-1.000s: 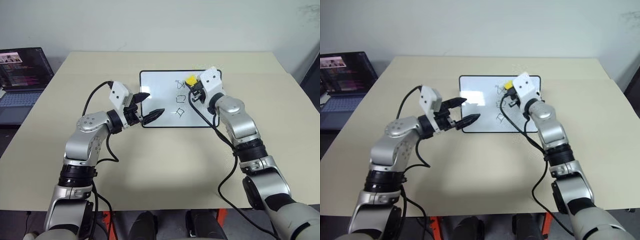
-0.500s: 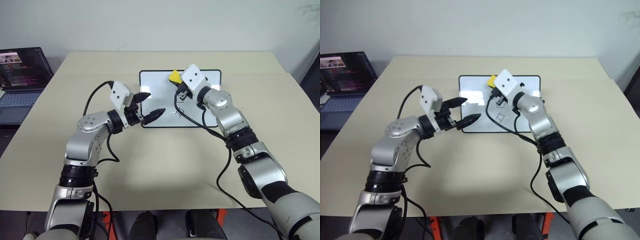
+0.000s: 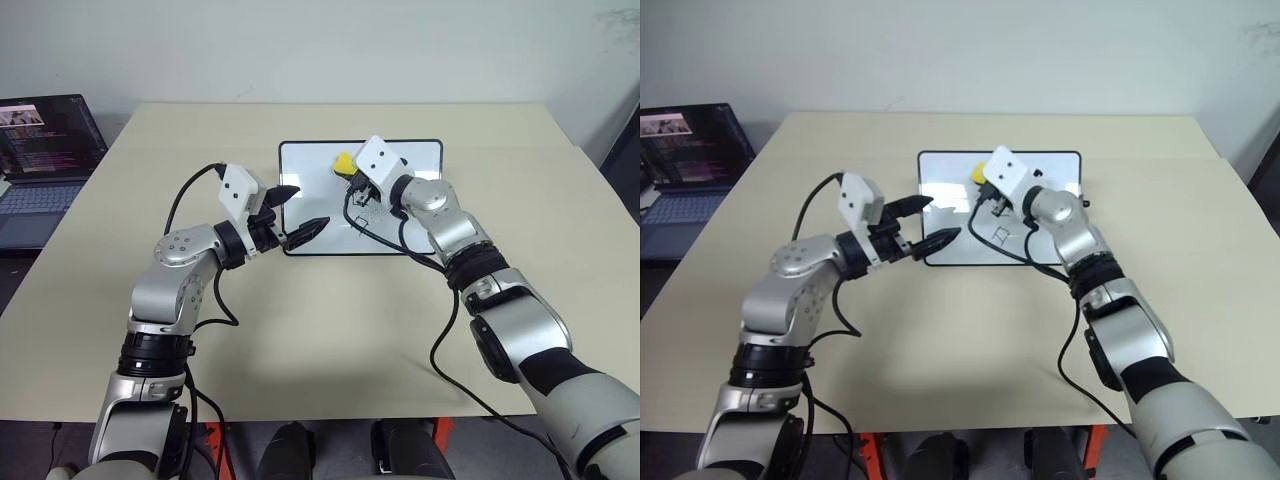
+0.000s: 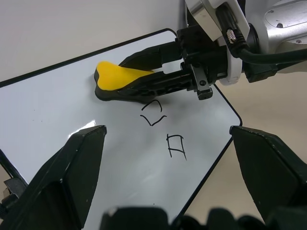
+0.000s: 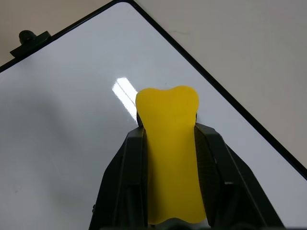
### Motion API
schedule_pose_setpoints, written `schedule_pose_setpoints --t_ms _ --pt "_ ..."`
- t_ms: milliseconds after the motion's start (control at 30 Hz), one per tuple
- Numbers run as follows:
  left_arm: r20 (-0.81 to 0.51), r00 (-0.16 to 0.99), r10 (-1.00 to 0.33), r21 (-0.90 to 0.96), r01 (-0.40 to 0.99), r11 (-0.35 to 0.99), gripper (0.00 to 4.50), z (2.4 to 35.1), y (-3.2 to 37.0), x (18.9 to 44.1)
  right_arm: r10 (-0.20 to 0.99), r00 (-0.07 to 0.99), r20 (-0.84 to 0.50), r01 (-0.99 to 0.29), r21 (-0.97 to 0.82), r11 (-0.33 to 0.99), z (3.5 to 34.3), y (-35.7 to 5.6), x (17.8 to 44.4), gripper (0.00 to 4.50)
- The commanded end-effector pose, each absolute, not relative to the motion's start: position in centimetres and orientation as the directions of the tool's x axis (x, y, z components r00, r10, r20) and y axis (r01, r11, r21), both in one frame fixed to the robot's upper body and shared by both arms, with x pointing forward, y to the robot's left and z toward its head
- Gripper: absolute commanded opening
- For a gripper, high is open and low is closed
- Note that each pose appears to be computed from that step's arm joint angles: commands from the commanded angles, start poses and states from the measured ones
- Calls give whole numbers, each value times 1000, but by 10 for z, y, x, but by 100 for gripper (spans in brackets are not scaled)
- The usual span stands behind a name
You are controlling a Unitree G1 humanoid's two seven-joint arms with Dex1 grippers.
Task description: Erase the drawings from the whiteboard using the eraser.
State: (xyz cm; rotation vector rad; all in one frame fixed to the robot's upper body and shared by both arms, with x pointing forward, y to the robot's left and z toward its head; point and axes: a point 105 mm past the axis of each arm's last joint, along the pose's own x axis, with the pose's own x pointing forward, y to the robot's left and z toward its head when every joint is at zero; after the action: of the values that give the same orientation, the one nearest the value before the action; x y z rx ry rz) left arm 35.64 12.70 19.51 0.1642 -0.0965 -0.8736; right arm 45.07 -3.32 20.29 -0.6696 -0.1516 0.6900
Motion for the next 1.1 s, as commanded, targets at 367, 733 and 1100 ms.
schedule_pose_setpoints --t_ms 367,733,1100 --pt "79 621 -780 221 752 621 450 213 121 356 555 805 -212 -570 -539 621 161 -86 434 106" --pt "83 603 -793 220 765 605 450 215 115 360 493 844 -212 -521 -543 658 165 -109 433 106" --pt "83 606 -791 224 762 608 450 214 118 358 525 836 -161 -521 -534 666 181 -96 435 106"
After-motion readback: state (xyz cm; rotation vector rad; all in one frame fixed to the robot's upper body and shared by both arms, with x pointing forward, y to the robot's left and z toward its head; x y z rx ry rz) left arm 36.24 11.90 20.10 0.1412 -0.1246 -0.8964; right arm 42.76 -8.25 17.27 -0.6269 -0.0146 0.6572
